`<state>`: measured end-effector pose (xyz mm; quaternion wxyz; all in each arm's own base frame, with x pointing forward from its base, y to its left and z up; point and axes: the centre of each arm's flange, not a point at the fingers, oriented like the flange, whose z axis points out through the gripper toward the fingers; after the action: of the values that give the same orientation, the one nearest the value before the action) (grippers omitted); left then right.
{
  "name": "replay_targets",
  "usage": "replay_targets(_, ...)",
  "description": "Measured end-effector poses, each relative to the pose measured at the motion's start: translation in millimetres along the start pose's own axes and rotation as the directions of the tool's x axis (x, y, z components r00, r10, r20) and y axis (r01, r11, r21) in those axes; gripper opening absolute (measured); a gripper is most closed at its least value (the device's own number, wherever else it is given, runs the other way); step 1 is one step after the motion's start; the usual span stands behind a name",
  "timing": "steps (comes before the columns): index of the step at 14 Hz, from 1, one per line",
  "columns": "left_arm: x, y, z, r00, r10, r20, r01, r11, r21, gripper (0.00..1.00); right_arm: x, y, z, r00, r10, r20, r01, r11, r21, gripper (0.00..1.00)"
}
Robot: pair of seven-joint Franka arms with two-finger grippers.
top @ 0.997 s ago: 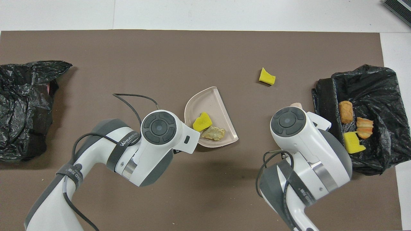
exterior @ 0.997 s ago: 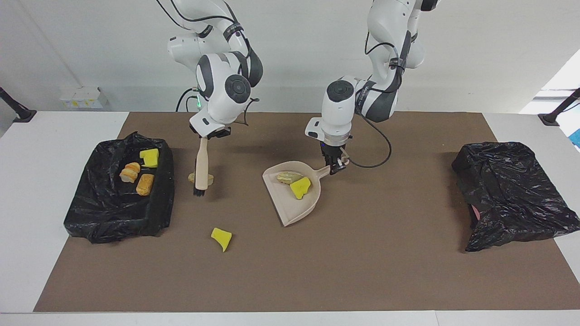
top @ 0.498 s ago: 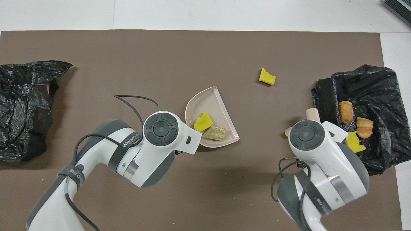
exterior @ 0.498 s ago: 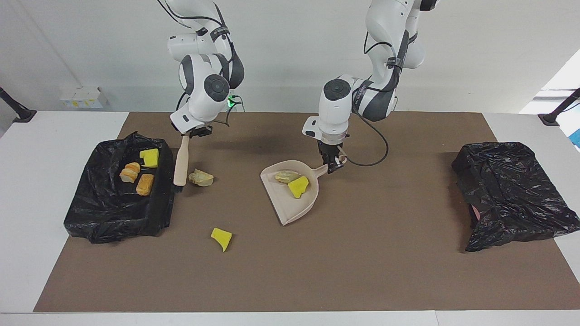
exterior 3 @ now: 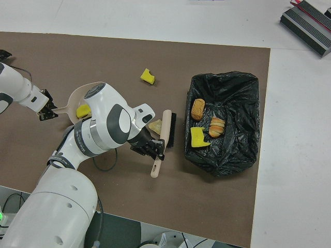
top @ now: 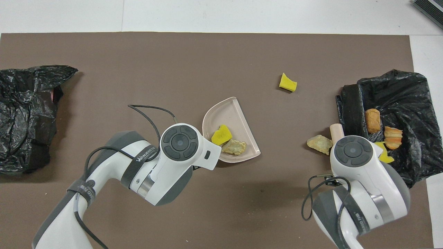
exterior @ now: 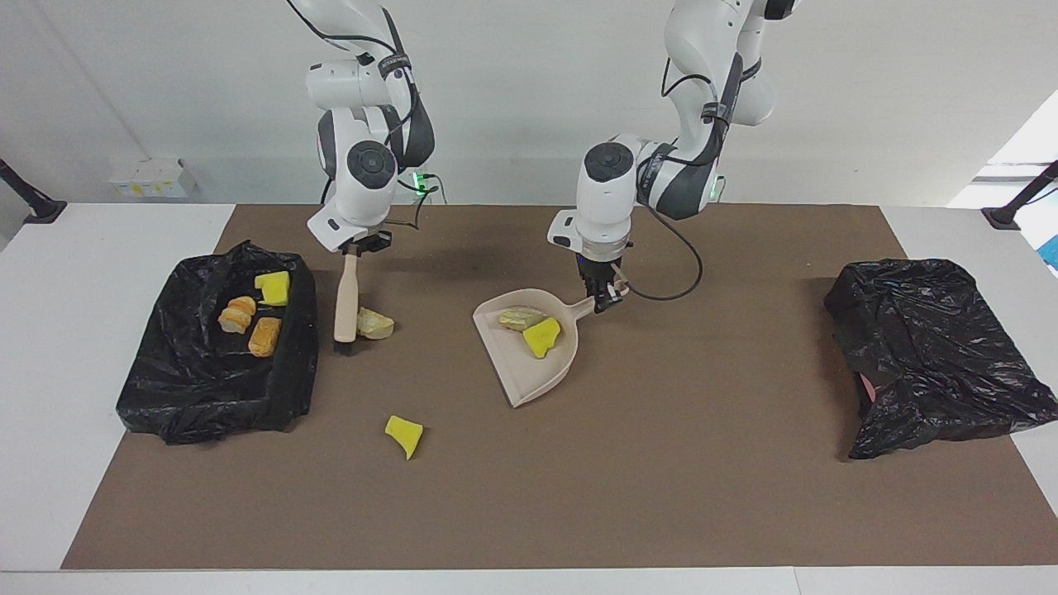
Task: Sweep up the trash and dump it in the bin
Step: 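Sweep the remaining chunk toward the dustpan with the right gripper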
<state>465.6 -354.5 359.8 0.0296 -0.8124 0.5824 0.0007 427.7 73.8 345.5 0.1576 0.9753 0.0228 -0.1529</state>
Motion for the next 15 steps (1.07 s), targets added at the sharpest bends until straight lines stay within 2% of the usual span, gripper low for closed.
replay_targets(2,0,0,0,1.000,0.000,0.000,0.000,1.000,0.000,0.31,13,-13,1,1.000,-0.005,-0.019,0.005,0.999,0.049,0.25)
replay_targets(7,-1,1,0,1.000,0.000,0.008,0.000,1.000,-0.005,0.31,36,-71,-32,0.999,-0.033,-0.028,0.038,0.980,0.197,0.25)
replay_targets(12,-1,7,0,1.000,0.009,0.012,-0.009,1.000,-0.007,0.31,17,-141,-57,0.996,-0.091,-0.016,0.091,0.937,0.336,0.25)
replay_targets(15,-4,9,0,1.000,0.010,0.009,-0.010,1.000,-0.005,0.31,2,-178,-81,0.989,-0.140,-0.037,0.144,0.922,0.360,0.25)
